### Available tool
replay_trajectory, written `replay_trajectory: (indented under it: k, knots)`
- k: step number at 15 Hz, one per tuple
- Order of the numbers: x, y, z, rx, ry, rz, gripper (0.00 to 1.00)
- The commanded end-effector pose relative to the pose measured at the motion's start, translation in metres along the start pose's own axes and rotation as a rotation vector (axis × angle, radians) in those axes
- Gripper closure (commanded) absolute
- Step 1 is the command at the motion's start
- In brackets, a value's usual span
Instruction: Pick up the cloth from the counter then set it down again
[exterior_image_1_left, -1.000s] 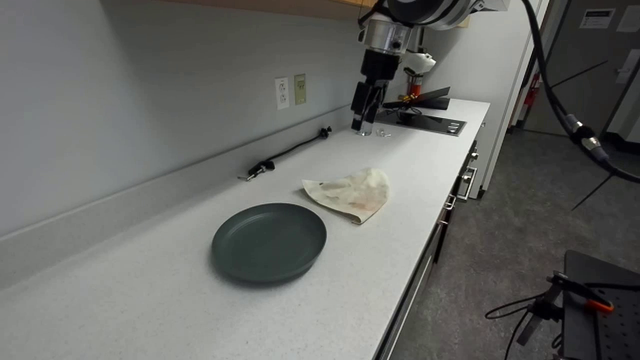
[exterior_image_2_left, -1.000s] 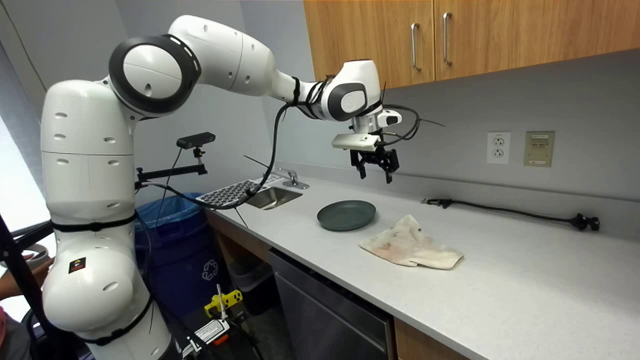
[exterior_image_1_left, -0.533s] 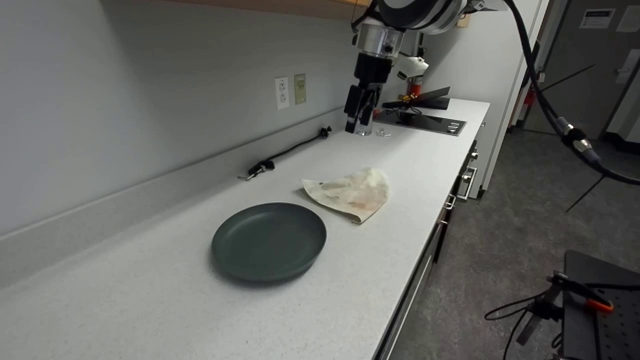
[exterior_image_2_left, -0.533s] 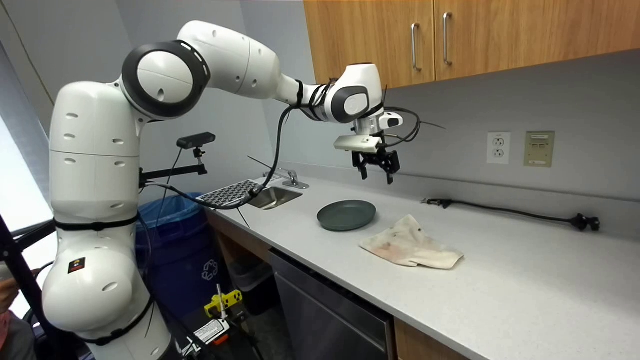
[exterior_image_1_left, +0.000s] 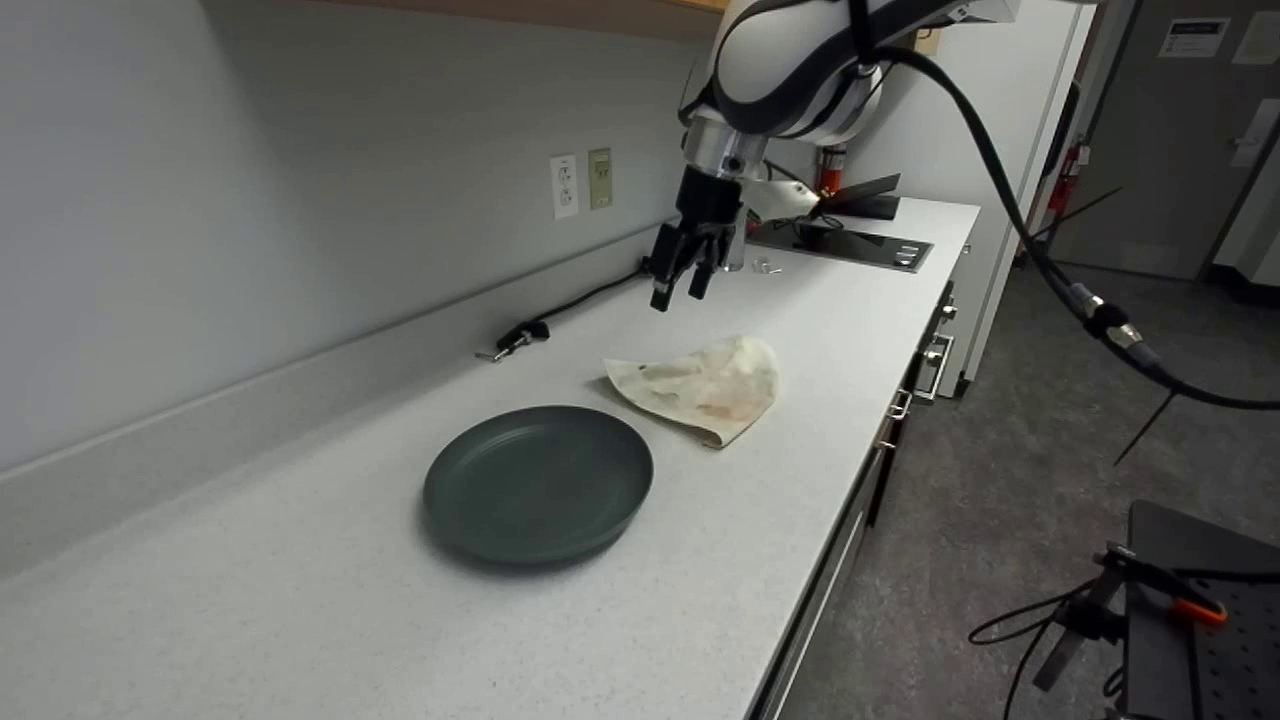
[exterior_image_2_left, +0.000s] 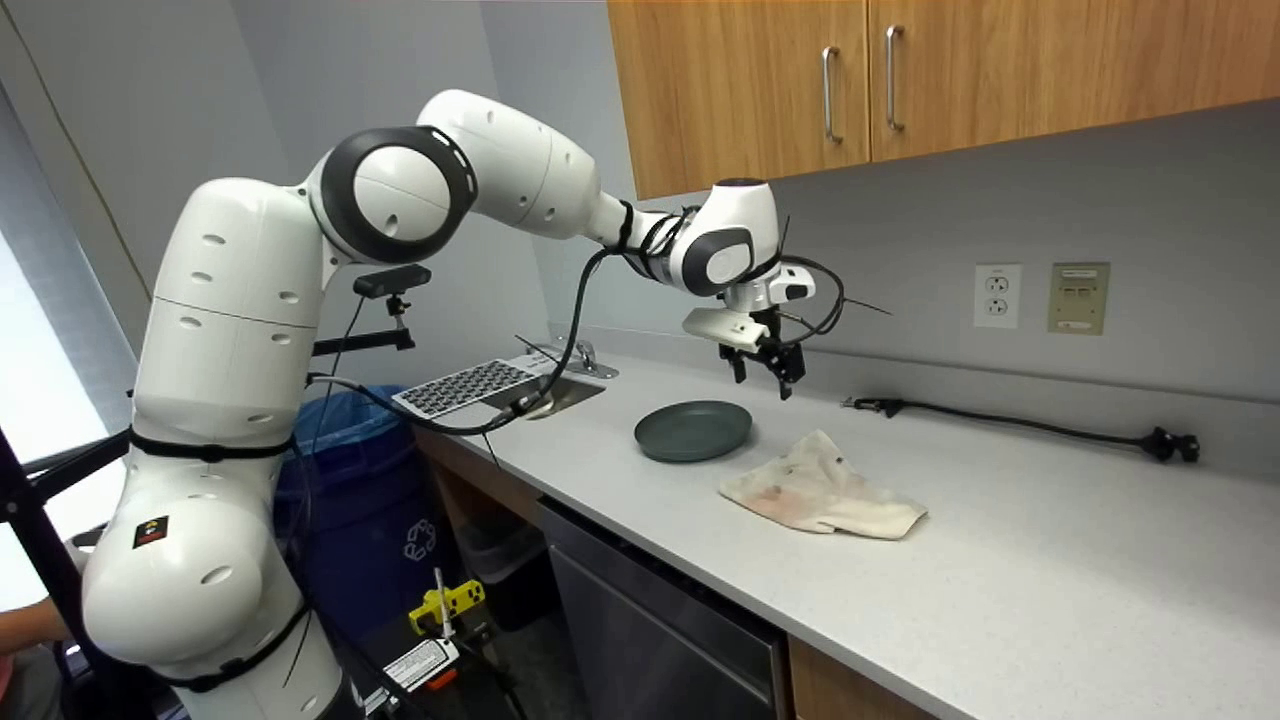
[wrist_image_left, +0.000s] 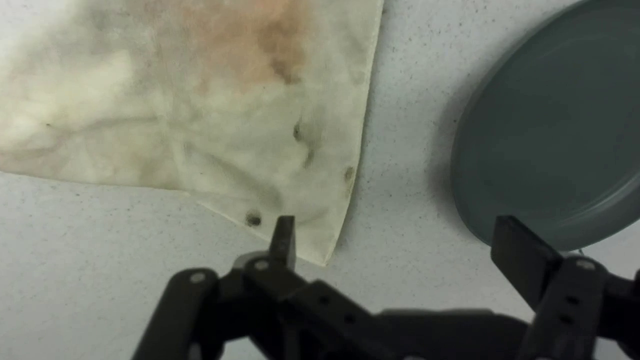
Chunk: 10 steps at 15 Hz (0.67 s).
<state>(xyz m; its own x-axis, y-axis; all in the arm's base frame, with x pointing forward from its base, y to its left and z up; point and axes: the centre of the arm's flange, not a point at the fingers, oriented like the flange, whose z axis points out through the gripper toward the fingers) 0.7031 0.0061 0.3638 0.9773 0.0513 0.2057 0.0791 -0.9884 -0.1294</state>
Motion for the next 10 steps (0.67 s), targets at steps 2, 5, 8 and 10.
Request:
replay_trajectory:
  k: [2,5,8,10]
  knots:
    - [0.046,0.011,0.045,0.006,0.077,0.081,0.0]
    - [0.06,0.018,0.065,0.0,0.097,0.128,0.0]
    - [0.068,0.019,0.08,0.011,0.097,0.168,0.0]
    - [0.072,0.018,0.09,0.025,0.096,0.197,0.0]
